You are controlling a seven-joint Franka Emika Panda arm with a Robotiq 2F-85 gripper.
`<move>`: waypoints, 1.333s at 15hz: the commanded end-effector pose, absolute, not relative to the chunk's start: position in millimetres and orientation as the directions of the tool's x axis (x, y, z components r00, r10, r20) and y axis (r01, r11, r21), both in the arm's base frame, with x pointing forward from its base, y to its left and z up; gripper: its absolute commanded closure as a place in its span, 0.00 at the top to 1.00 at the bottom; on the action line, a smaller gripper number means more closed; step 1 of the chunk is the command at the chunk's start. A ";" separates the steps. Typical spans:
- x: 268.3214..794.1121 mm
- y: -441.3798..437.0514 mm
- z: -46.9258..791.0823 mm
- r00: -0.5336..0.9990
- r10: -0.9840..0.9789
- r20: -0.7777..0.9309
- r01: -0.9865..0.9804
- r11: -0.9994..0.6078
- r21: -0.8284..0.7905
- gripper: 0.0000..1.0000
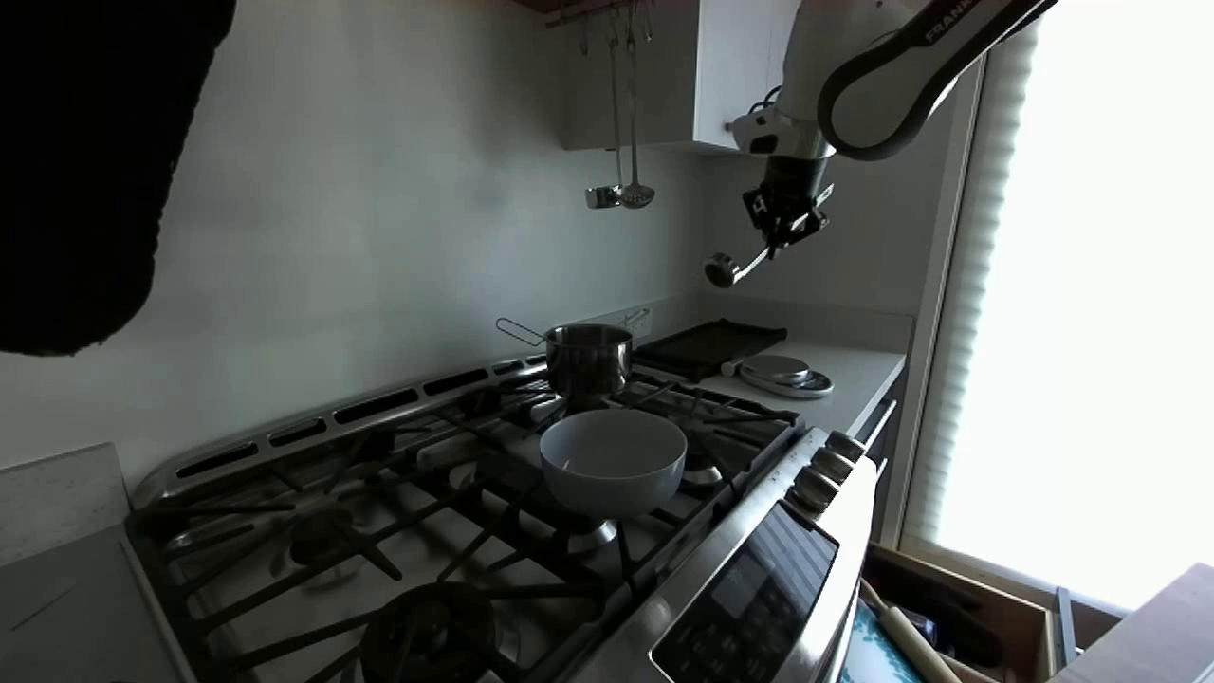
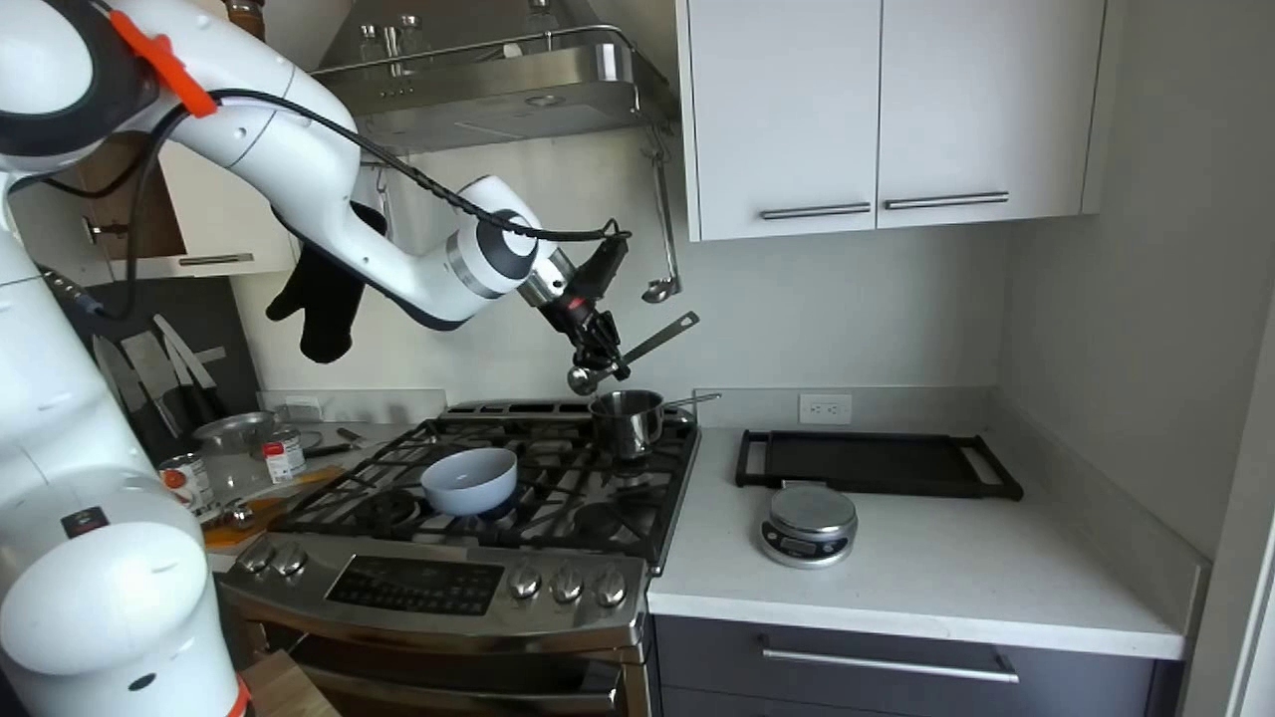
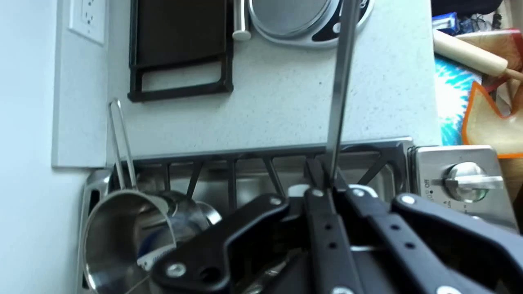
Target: Put the grey bowl on the stove, then remove the serve spoon from the bowl
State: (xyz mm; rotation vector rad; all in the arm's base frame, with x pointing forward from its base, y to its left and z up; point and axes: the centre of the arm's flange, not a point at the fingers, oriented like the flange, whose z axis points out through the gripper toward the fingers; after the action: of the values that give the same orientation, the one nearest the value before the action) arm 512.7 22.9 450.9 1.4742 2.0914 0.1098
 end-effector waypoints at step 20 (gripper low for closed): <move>558.9 -111.6 317.6 0.320 0.921 -0.220 0.809 -0.145 0.569 0.01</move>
State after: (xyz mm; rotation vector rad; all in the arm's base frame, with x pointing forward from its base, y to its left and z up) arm 545.2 -129.5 370.1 1.8671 1.5717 0.2740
